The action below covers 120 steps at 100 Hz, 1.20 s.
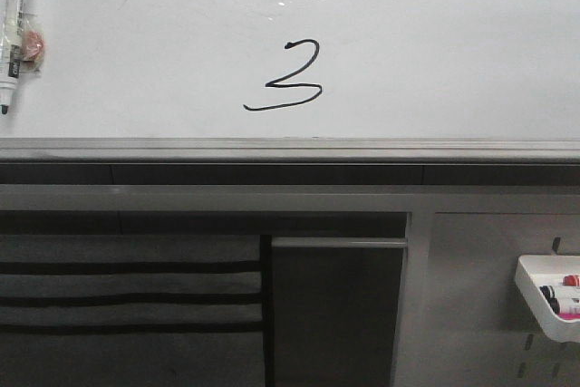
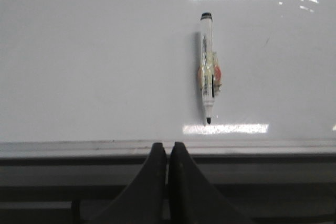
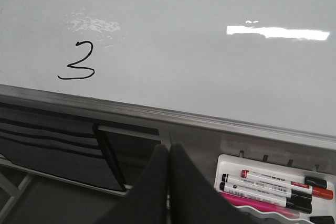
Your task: Write number 3 on whiteboard
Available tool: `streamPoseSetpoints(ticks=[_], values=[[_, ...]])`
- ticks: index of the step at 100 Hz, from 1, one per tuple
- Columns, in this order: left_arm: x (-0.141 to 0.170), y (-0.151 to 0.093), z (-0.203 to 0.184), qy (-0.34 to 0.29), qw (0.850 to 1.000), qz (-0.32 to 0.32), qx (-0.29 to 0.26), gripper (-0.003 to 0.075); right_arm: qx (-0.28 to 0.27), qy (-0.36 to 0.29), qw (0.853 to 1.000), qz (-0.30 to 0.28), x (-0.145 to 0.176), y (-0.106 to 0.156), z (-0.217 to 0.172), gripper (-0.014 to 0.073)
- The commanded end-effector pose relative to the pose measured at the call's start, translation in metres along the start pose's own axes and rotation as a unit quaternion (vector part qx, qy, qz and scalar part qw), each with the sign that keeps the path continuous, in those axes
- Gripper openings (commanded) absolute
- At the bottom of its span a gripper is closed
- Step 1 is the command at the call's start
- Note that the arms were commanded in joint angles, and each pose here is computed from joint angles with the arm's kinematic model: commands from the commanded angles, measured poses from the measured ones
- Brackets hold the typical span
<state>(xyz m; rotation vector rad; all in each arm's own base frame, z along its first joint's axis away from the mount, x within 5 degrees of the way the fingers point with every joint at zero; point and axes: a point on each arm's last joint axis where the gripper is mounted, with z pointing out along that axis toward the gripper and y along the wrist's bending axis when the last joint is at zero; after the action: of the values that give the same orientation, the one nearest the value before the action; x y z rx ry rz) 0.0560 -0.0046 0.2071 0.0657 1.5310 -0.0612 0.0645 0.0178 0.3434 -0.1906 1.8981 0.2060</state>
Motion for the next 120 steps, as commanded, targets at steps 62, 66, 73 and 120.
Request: streamPoseSetpoints(ticks=[62, 66, 73, 120], values=[[-0.009, 0.0, -0.003, -0.062, 0.998, -0.006, -0.002, -0.0018, 0.003, -0.047, 0.999, 0.001, -0.014, 0.0, -0.003, -0.0074], [-0.009, 0.0, -0.003, -0.062, 0.998, -0.006, -0.002, -0.0018, 0.003, -0.047, 0.999, 0.001, -0.014, 0.0, -0.003, -0.0074], [-0.009, 0.0, -0.003, -0.062, 0.998, -0.006, -0.002, -0.0018, 0.003, -0.047, 0.999, 0.001, -0.014, 0.0, -0.003, -0.0074], [-0.009, 0.0, -0.003, -0.062, 0.998, -0.006, -0.002, -0.0018, 0.083, -0.167, 0.982, 0.031, 0.09, -0.016, 0.022, -0.0074]])
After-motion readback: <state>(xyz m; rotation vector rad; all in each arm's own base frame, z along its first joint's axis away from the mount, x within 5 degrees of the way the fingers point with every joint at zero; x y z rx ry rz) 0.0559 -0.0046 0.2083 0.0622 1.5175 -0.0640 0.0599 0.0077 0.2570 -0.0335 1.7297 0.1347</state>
